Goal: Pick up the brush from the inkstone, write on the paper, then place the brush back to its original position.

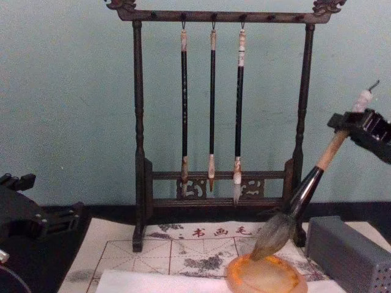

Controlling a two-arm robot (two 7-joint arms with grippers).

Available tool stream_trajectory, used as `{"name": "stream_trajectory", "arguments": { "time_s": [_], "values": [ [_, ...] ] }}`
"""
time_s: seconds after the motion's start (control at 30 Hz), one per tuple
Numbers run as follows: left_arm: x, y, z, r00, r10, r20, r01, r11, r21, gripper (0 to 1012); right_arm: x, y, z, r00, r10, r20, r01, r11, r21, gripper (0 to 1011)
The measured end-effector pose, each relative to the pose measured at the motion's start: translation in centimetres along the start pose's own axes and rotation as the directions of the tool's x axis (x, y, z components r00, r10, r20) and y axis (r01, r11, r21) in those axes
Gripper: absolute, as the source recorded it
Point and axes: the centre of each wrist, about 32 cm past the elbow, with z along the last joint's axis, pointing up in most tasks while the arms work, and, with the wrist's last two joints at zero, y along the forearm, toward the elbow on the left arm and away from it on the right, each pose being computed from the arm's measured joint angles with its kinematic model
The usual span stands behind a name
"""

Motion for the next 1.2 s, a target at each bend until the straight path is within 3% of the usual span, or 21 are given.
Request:
{"name": "stream_trajectory", "arguments": {
  "time_s": [0.17, 0.5, 1.2],
  "values": [
    [0.0, 0.0, 0.0, 1.0, 0.0, 0.0, 0.0, 1.0, 0.0, 1001, 0.2, 0.4, -0.3, 0.996, -0.054, -0.071, 0.053, 0.998, -0.014, 198],
    [0.0, 0.0, 0.0, 1.0, 0.0, 0.0, 0.0, 1.0, 0.0, 1001, 0.6, 0.6, -0.8, 0.98, -0.13, -0.15, 0.125, 0.991, -0.037, 198],
    [0.0, 0.0, 0.0, 1.0, 0.0, 0.0, 0.0, 1.0, 0.0, 1001, 0.8, 0.7, -1.9, 0.955, -0.206, -0.211, 0.197, 0.978, -0.063, 198]
  ]
}}
